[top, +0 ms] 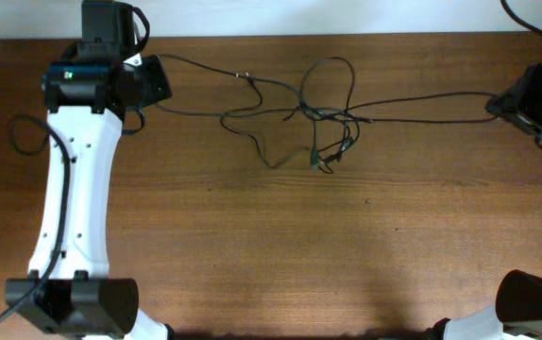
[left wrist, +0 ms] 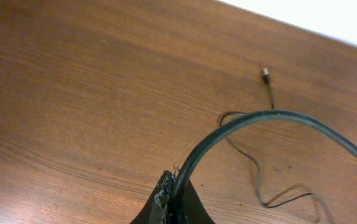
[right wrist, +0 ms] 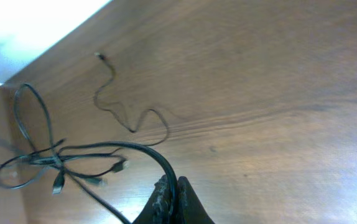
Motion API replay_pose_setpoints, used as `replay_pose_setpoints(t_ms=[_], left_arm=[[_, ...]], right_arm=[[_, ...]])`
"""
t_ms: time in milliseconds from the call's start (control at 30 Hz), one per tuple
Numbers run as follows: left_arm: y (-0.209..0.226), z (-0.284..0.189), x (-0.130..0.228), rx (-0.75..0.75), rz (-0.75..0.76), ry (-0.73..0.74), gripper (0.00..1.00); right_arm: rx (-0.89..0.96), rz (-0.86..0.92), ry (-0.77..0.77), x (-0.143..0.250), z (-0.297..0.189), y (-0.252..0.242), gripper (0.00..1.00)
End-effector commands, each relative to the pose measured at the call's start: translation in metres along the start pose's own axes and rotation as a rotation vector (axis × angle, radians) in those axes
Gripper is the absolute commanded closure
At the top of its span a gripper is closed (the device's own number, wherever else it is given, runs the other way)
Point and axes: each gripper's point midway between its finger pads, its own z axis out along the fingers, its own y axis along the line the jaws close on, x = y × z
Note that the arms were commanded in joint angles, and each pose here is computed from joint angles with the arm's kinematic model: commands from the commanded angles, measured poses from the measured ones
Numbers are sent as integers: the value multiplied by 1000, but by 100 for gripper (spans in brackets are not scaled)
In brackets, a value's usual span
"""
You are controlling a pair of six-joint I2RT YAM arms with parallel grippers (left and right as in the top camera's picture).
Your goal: Untangle cables
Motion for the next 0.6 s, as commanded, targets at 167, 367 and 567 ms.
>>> replay_pose_setpoints(t_ms=[167,367,567], left_arm=[[40,17,-7,-147,-11,-6,76],[82,16,-13,-223,-41,-8,82],[125,13,-20,-274,-125,-23,87]], right_arm=[[85,-27,7,12,-10,-7,96],[153,-30,-5,10,-10,-17,96],[339,39,-21,6,-13,-50,96]])
